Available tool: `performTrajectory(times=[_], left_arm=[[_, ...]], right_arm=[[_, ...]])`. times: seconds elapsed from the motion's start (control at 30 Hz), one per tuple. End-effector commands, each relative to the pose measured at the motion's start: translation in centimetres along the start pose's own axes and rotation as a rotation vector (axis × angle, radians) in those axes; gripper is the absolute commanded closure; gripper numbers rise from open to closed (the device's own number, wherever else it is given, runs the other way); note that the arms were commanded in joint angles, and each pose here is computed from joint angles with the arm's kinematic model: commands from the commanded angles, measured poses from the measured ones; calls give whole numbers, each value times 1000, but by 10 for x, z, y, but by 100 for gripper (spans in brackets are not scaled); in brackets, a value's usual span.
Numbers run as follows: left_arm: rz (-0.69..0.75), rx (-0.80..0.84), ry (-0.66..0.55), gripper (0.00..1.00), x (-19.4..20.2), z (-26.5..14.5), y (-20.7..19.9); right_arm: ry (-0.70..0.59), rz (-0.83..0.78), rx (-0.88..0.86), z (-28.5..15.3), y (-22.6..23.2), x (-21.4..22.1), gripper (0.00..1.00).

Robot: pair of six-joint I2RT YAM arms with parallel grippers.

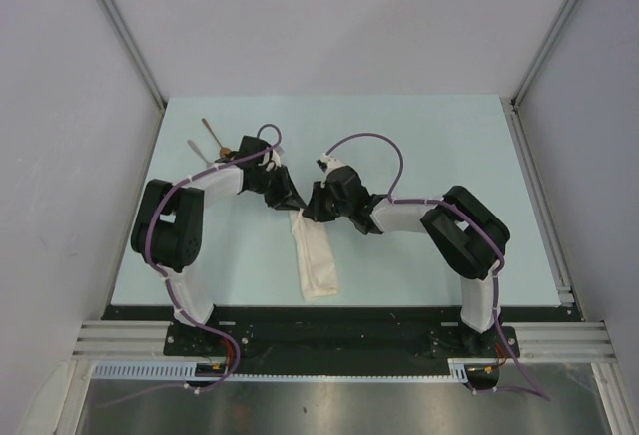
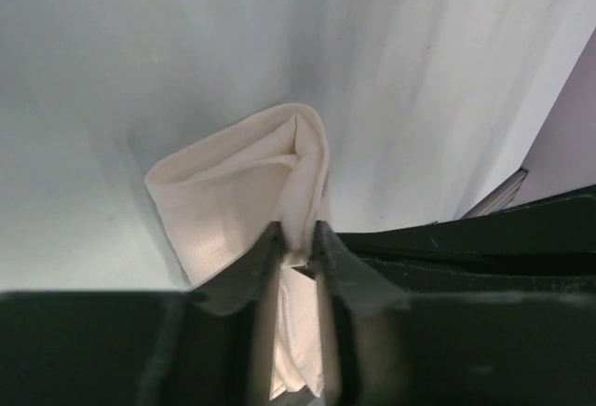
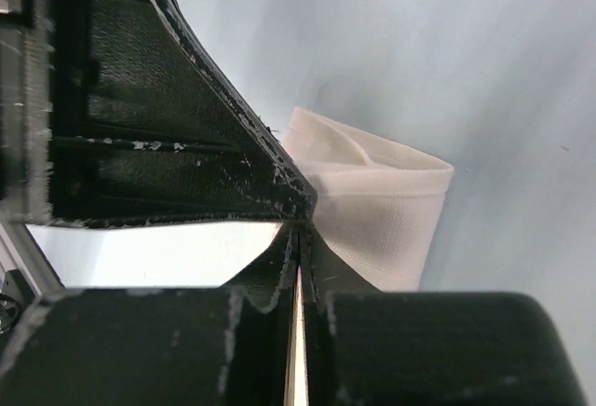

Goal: Fold the napkin into a case and place the utensils inside
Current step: Grasp the top corner of the smaller rectangle folded napkin from the folded napkin.

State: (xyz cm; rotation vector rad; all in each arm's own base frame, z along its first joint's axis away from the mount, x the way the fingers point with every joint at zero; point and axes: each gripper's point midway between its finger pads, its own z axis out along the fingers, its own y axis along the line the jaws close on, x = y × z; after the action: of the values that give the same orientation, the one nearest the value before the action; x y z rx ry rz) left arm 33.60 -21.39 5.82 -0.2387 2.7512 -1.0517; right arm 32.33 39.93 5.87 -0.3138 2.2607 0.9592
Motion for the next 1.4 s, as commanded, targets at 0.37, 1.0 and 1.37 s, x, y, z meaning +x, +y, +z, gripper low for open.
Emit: performTrajectory(times=[0.37,1.0,1.37], left_arm=[[-200,152,-35,100,-4,-23,-22],[-511,149,13,100,-4,-29,-19],[-545,134,23,100,0,-28,-15]], right_arm=[[-93,-156,118,-44,13,-26,71],[-98,-351,230,-19,28,-25,49],[-110,-380,289,-13,28,-22,65]])
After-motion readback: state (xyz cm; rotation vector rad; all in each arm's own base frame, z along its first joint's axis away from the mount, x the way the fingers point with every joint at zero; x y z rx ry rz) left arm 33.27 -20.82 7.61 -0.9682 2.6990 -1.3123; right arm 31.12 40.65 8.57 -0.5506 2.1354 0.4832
